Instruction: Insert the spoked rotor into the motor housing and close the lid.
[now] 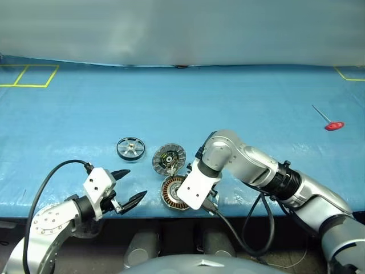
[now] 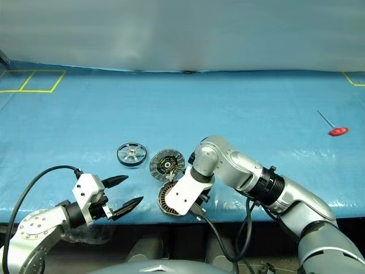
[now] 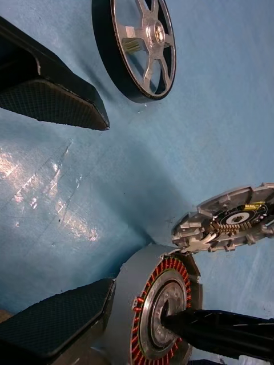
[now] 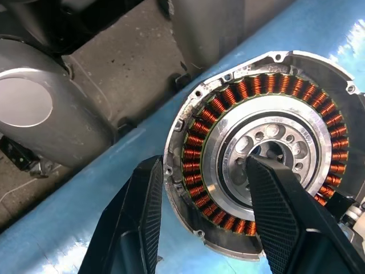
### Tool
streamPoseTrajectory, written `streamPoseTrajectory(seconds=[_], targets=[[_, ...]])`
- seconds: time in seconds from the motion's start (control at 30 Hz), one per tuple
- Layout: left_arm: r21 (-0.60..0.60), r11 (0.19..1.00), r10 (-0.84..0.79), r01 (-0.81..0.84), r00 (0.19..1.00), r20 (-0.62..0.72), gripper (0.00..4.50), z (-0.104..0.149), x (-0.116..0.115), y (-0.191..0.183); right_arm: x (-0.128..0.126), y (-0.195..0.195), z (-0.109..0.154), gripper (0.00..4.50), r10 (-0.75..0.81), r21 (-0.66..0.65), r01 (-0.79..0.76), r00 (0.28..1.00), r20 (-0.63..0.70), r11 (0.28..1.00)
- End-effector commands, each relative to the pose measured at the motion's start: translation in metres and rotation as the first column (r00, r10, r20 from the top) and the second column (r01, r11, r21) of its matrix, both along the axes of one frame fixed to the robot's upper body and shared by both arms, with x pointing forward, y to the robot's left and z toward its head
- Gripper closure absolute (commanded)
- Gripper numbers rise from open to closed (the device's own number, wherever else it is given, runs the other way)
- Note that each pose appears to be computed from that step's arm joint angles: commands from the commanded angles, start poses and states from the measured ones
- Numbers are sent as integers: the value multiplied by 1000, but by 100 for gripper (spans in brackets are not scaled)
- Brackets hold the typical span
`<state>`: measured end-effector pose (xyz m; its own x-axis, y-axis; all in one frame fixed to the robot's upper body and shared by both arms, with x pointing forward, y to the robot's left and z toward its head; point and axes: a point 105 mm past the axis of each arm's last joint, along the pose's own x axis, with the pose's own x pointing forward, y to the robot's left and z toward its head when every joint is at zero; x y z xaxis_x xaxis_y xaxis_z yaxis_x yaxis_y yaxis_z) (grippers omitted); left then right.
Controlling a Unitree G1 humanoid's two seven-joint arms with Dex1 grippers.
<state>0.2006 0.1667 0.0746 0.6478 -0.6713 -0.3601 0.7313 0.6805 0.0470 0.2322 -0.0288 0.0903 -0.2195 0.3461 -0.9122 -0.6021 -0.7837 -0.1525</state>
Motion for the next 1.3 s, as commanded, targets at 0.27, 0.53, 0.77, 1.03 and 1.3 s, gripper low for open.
streamPoseTrajectory(seconds=[0.27,0.53,0.77,1.03,1.3], targets=[[-2,1000,-7,7,999,34,0,3,1,-4,25,7,12,258,-95,61,91,994,57,994],[-3,1000,-3,3,999,35,0,3,0,-3,41,5,4,258,-151,53,147,985,78,988],[-7,1000,2,-1,999,36,0,3,1,-3,57,0,0,258,-186,32,184,975,125,982],[-8,1000,0,0,999,34,0,2,1,-4,70,-4,-2,258,-209,19,208,966,153,978],[-7,1000,-3,3,999,33,0,2,0,-5,80,-8,-5,258,-241,11,242,955,173,970]])
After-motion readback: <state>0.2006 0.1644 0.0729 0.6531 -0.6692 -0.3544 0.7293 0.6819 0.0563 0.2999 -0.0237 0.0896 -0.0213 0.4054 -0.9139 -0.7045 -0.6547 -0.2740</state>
